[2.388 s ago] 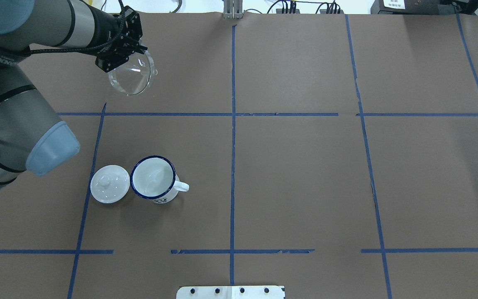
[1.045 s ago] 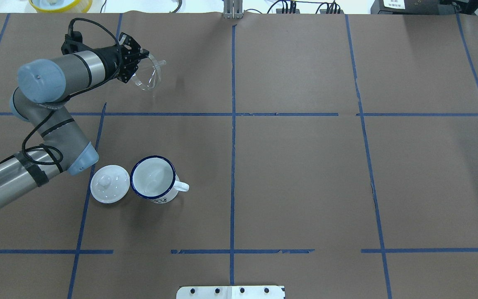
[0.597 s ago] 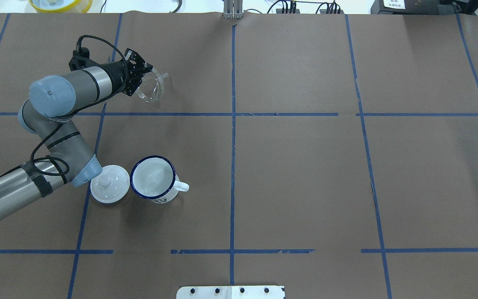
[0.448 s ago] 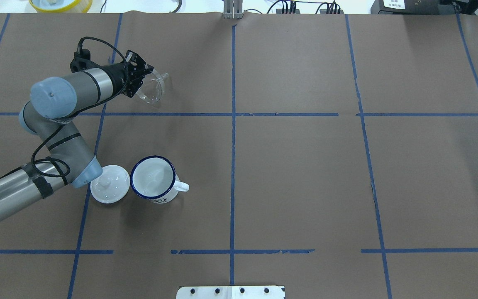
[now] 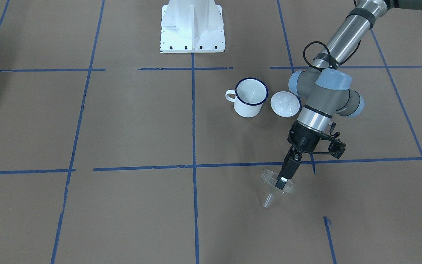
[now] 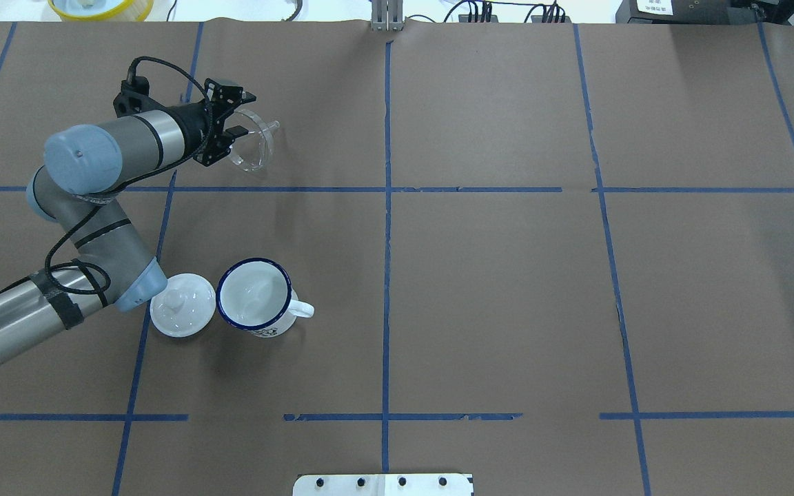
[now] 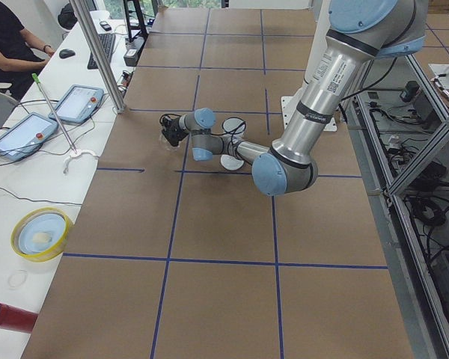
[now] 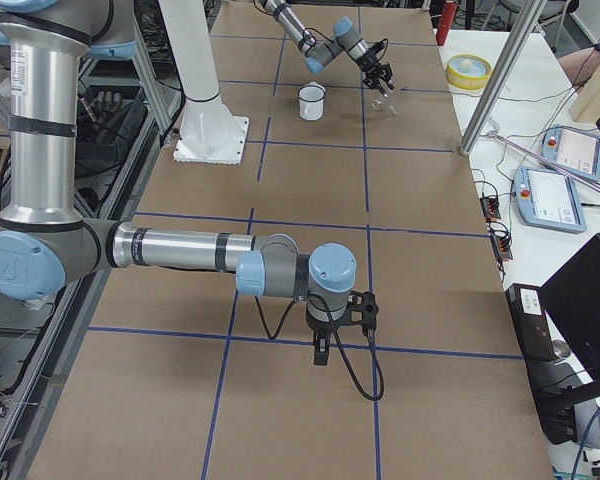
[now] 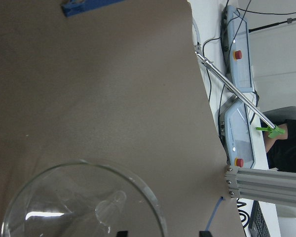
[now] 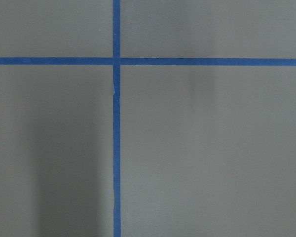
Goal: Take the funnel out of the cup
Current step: 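Lower the funnel onto the table and open the left gripper, then move the left gripper down to the white lid beside the mug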
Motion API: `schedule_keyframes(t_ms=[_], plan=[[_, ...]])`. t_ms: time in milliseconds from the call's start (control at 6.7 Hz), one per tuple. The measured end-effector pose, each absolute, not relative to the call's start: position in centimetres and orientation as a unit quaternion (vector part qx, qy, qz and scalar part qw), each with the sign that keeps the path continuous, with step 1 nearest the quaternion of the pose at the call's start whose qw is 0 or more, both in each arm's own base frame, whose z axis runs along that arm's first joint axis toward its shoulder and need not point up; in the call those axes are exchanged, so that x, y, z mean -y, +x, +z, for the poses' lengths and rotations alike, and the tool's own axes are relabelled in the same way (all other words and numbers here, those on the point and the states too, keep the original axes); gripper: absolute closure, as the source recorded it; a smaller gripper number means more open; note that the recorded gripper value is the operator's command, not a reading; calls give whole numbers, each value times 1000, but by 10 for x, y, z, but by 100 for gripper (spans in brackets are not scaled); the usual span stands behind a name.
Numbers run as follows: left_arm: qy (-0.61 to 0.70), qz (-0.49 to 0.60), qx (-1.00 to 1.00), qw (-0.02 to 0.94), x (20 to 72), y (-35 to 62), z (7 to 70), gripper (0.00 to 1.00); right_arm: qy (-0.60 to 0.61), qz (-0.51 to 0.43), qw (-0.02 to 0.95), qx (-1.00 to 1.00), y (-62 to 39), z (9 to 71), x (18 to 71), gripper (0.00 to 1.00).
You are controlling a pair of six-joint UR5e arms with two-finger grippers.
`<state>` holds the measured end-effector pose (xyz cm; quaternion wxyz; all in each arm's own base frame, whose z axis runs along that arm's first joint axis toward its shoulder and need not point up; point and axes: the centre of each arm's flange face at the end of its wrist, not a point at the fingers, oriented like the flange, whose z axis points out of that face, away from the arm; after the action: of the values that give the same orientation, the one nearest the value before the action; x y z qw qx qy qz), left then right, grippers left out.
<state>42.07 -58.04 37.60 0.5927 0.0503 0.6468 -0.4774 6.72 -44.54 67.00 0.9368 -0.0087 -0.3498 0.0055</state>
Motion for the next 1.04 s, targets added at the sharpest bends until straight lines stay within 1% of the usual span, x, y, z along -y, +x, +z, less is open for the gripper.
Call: schedule_keyframes(t_ms=[149, 299, 448, 597, 896, 1045], plan=[[34, -465, -638, 612, 567, 409, 374, 1, -9, 6, 937, 350, 67, 670, 445, 0], [11, -455, -621, 638, 542, 387, 373, 1, -9, 6, 937, 350, 67, 670, 445, 0], [-3, -448, -592, 669, 515, 363, 371, 3, -9, 6, 937, 350, 67, 670, 445, 0], [-14, -440, -543, 715, 494, 348, 367, 4, -9, 6, 937, 350, 67, 670, 445, 0], [-45, -422, -418, 803, 477, 347, 359, 6, -9, 6, 937, 350, 67, 670, 445, 0], [-65, -409, -385, 825, 466, 355, 360, 7, -9, 6, 937, 350, 67, 670, 445, 0]])
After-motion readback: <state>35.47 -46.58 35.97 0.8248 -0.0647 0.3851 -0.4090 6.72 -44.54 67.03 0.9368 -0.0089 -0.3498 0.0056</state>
